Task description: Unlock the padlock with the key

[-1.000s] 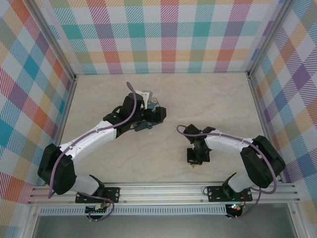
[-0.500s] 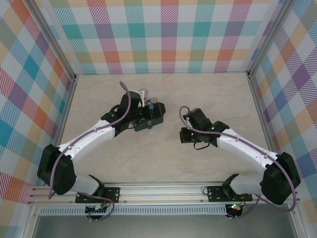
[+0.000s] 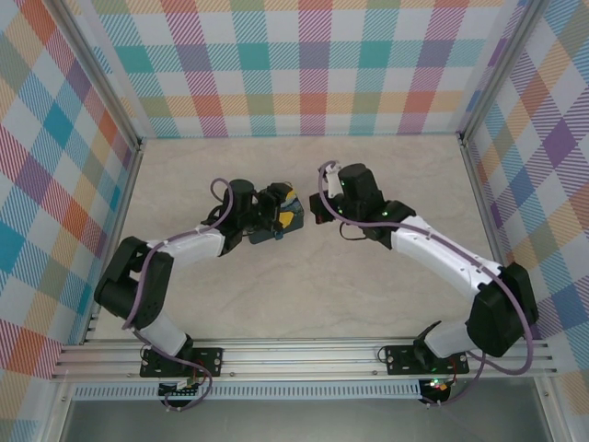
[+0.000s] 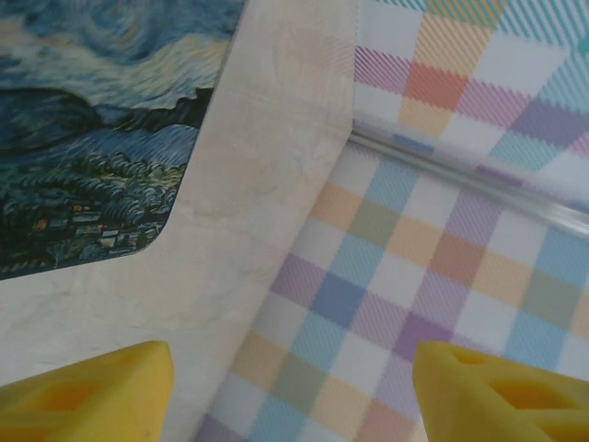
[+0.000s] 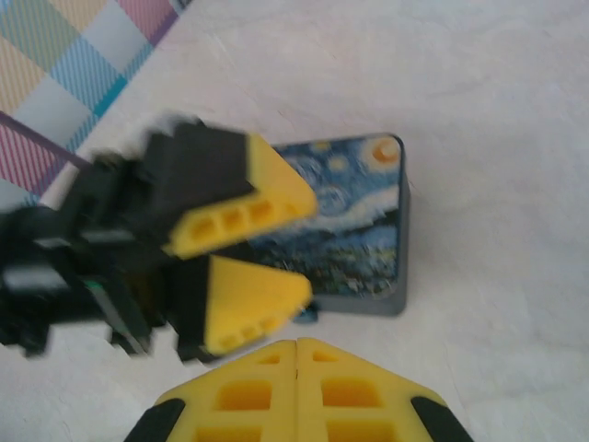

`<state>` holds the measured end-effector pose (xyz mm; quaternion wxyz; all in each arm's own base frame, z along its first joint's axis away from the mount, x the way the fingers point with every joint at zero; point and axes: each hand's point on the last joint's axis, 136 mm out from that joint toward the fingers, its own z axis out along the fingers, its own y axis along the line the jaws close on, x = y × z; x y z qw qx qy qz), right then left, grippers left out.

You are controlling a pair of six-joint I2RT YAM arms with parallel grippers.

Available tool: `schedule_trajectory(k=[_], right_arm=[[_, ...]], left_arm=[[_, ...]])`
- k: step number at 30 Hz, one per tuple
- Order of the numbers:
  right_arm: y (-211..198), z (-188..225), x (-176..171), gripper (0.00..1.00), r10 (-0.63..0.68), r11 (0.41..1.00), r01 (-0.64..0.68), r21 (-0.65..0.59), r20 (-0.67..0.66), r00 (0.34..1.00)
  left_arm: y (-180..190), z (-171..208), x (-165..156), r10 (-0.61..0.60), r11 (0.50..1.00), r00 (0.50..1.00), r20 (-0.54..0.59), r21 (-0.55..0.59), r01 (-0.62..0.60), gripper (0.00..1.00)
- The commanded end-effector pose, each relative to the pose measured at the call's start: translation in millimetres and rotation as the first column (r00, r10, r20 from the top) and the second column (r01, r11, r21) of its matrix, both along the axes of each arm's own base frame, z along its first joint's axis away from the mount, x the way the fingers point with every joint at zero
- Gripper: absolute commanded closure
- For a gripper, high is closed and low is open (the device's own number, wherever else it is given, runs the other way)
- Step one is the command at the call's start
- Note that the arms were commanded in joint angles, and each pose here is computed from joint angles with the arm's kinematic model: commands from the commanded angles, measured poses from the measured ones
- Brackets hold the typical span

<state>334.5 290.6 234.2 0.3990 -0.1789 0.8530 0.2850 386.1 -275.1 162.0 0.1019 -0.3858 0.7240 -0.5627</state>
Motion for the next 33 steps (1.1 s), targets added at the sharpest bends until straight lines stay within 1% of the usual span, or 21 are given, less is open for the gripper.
schedule_trajectory(k=[1, 5, 8, 14, 16, 20, 28, 33], right_arm=[[24.3, 34.5, 14.9, 1.00, 0.062, 0.993, -0.071, 0.089, 0.104, 0.993], [31.9, 27.7, 22.0, 1.00, 0.058, 0.992, -0.067, 0.102, 0.088, 0.994], [34.7, 20.3, 24.4, 1.00, 0.057, 0.992, -0.064, 0.109, 0.071, 0.996], [41.0, 4.6, 25.0, 1.00, 0.068, 0.991, -0.071, 0.117, 0.027, 0.997], [42.8, 1.3, 25.3, 1.00, 0.071, 0.990, -0.072, 0.120, 0.015, 0.997], [44.2, -3.4, 24.6, 1.00, 0.073, 0.990, -0.072, 0.123, -0.002, 0.997], [35.9, -3.9, 20.7, 1.00, 0.048, 0.992, -0.048, 0.114, -0.002, 0.999], [30.5, -5.8, 16.9, 1.00, 0.035, 0.993, -0.034, 0.111, -0.006, 0.999]], left_arm=[[-10.4, 41.2, 9.8, 0.055, 0.953, 0.998, -0.038, -0.295, -0.064, 0.31], [-10.5, 34.0, 10.4, 0.091, 0.927, 0.991, -0.099, -0.354, -0.120, 0.32], [-8.5, 29.1, 8.3, 0.116, 0.914, 0.985, -0.131, -0.374, -0.158, 0.35], [-15.9, 38.0, 7.5, 0.097, 0.898, 0.987, -0.128, -0.417, -0.142, 0.41], [-18.0, 38.5, 6.3, 0.093, 0.895, 0.987, -0.132, -0.422, -0.141, 0.45], [-19.1, 38.3, 5.1, 0.091, 0.893, 0.987, -0.133, -0.428, -0.140, 0.51], [-19.2, 33.6, 6.6, 0.095, 0.889, 0.986, -0.138, -0.435, -0.146, 0.71], [-21.1, 31.9, 6.9, 0.088, 0.889, 0.986, -0.138, -0.436, -0.141, 0.78]])
